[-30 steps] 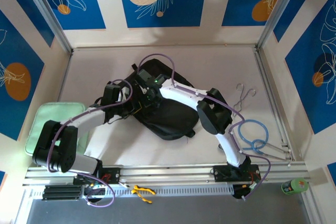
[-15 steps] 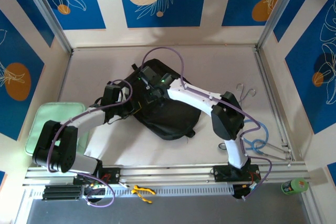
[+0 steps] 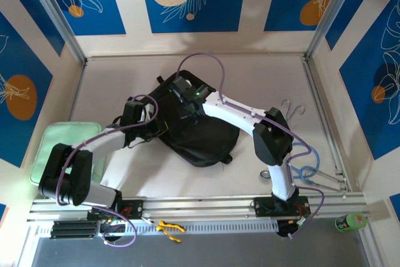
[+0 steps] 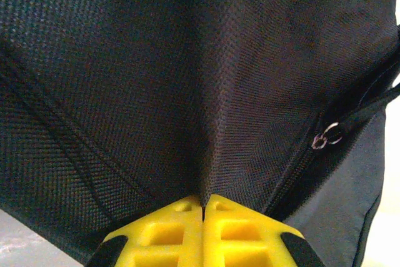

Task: Pack the student bag
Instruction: Zip the student bag at the center of the table, then rotate the student bag at the top-center of the table.

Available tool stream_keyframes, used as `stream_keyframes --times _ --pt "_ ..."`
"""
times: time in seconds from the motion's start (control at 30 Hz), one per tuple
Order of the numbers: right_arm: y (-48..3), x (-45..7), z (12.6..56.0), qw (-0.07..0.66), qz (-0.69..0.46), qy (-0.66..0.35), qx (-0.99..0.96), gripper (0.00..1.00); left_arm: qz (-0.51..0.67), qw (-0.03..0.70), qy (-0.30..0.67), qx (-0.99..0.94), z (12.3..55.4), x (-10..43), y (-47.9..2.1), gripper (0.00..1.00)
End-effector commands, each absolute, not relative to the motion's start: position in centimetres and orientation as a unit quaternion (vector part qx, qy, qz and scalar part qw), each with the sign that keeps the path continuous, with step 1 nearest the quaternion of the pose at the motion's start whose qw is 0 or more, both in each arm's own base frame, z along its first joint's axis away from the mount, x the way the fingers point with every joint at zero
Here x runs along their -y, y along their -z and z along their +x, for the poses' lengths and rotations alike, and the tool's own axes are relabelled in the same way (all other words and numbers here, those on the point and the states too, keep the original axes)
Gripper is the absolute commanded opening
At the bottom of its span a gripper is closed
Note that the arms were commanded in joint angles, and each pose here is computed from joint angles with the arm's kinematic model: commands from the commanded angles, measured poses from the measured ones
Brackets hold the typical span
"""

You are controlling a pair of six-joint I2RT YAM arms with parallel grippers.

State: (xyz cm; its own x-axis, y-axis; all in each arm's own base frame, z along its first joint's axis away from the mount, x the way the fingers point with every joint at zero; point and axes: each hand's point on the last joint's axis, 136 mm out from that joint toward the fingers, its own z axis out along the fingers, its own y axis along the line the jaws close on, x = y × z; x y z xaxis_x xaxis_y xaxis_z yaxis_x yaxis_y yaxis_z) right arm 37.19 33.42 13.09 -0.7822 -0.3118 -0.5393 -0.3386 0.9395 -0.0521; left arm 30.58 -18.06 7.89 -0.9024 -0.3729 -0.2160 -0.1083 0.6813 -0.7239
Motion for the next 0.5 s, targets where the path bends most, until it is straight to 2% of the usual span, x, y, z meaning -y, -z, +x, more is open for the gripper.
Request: stream_keyframes --times 0.0,0.33,0.47 --pt "-14.0 -29.6 41.0 0.322 -0.105 0.035 -0.940 0.00 -0.129 0.158 0.355 -0.912 29.7 17.8 -6.7 0.00" --pt "-14.5 -22.4 45.7 0.332 -0.022 0.088 -0.939 0.00 -0.125 0.153 0.350 -0.916 29.5 17.7 -6.5 0.00" --pt "-14.3 -22.1 45.8 0.323 -0.015 0.063 -0.944 0.00 -0.119 0.150 0.357 -0.914 29.8 18.1 -6.6 0.00"
